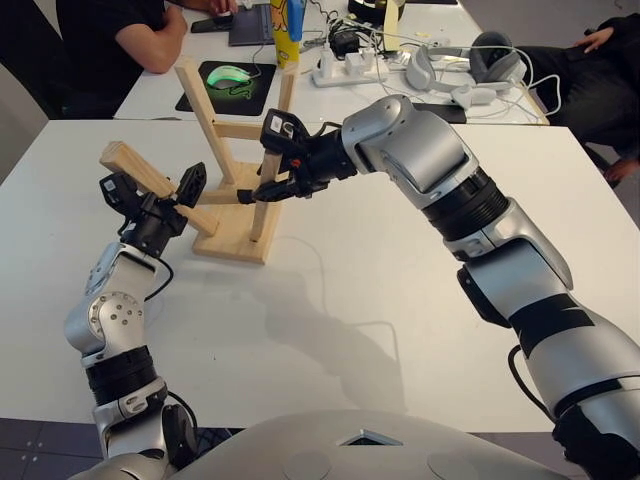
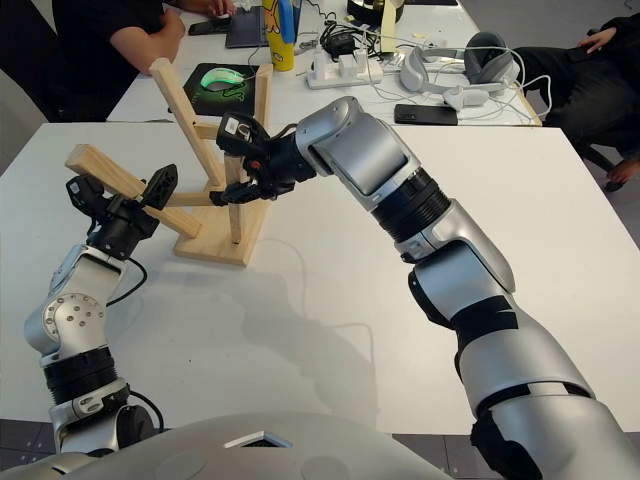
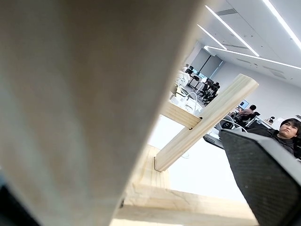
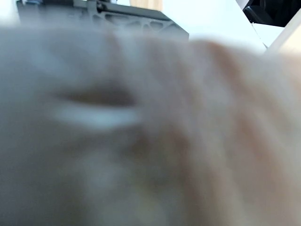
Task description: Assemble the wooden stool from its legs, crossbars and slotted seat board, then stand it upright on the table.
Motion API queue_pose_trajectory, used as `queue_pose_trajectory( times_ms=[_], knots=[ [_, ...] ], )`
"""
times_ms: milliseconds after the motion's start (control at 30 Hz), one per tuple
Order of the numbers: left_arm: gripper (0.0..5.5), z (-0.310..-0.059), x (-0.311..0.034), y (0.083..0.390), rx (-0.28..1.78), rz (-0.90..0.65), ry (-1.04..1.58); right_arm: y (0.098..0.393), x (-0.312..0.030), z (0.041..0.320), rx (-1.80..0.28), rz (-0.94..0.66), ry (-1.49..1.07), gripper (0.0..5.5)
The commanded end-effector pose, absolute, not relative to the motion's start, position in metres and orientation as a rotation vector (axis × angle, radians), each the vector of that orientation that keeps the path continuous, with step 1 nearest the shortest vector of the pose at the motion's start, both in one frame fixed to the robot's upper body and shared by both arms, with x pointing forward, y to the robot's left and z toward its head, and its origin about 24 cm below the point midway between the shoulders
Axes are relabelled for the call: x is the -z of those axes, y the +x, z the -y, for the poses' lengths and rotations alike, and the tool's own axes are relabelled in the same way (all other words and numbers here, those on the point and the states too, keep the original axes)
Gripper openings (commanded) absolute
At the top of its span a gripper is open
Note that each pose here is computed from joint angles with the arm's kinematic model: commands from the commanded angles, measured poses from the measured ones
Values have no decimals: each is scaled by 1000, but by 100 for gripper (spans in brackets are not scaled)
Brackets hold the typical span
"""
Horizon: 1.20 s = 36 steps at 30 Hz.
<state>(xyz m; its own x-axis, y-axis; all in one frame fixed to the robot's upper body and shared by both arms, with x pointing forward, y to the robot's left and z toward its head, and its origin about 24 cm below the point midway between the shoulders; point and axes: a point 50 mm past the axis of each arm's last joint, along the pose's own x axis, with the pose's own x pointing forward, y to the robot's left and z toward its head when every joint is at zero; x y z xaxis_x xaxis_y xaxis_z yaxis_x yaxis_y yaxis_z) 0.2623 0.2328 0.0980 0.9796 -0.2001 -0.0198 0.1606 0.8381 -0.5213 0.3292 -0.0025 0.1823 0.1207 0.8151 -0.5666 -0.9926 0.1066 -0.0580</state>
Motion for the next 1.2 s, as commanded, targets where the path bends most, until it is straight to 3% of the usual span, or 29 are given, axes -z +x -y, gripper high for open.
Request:
queue_pose_trajectory(
  times_ms=[33, 333, 600, 833, 1000, 1200],
  knots=[
    [500, -172, -95, 269, 505, -169, -646, 292, -57, -9, -1416, -954, -586, 207],
    [500, -163, -109, 271, 527, -155, -578, 295, -55, -11, -1421, -914, -721, 206],
    [500, -98, -155, 272, 702, -102, -436, 289, -54, -13, -1443, -907, -742, 206],
    [500, -65, -150, 259, 804, -165, -381, 290, -55, -17, -1434, -895, -724, 206],
    [500, -63, -145, 258, 813, -186, -363, 284, -51, -21, -1447, -897, -717, 206],
    [500, -82, -138, 264, 757, -182, -362, 294, -51, -10, -1370, -832, -626, 206]
  ],
)
